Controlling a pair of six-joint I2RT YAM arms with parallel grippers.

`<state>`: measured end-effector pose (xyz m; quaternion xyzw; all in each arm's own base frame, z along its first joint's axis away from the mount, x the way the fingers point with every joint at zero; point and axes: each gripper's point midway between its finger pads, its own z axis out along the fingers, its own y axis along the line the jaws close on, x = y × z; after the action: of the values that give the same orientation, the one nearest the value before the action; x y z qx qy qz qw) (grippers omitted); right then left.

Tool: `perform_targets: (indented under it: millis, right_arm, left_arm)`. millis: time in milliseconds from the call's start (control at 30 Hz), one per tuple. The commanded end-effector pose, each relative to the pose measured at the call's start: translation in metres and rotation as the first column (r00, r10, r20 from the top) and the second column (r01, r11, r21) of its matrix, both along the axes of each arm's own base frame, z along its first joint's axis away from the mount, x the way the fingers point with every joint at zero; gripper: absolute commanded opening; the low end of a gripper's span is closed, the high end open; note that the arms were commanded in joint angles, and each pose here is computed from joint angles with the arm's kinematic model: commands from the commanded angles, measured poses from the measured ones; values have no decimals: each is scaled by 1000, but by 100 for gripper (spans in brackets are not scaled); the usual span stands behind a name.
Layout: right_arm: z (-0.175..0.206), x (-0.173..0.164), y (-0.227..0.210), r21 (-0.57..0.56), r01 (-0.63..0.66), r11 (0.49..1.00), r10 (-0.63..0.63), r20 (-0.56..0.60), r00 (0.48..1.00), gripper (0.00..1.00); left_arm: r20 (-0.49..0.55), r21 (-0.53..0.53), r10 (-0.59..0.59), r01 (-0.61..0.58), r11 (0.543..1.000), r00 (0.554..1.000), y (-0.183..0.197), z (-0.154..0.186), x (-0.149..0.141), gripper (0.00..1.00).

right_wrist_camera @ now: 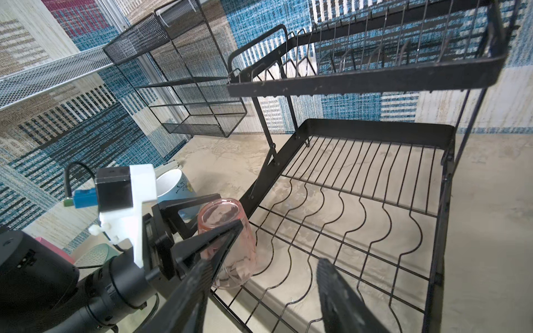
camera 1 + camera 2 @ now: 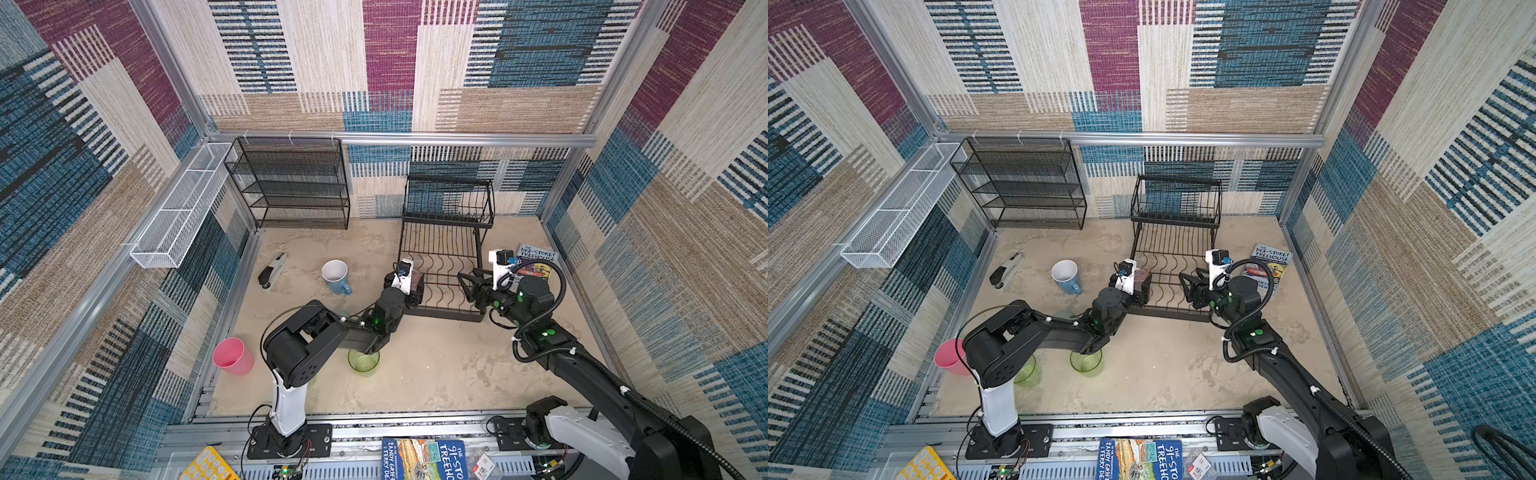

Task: Load cups into a dish rack
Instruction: Place the cup upside down at the dish rack.

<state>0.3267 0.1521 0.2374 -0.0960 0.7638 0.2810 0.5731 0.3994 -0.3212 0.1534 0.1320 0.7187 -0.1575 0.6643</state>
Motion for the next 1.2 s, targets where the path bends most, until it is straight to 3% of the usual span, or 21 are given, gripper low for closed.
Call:
perform_targets:
  millis: [0, 700, 1167]
  right_arm:
    - [12, 1, 3, 14, -19, 1000, 18, 55, 998, 61]
    - [10, 0, 4, 17, -23, 1000, 22, 66, 998, 63]
    - [10, 0, 4, 19, -24, 1000, 23, 64, 998, 63]
  left_arm:
    - [84, -47, 14, -10, 999, 996, 4, 18, 0, 54]
    - [77, -36, -43, 46, 998, 996, 10, 9, -18, 55]
    - [6, -20, -89, 89, 996, 996, 5, 0, -23, 55]
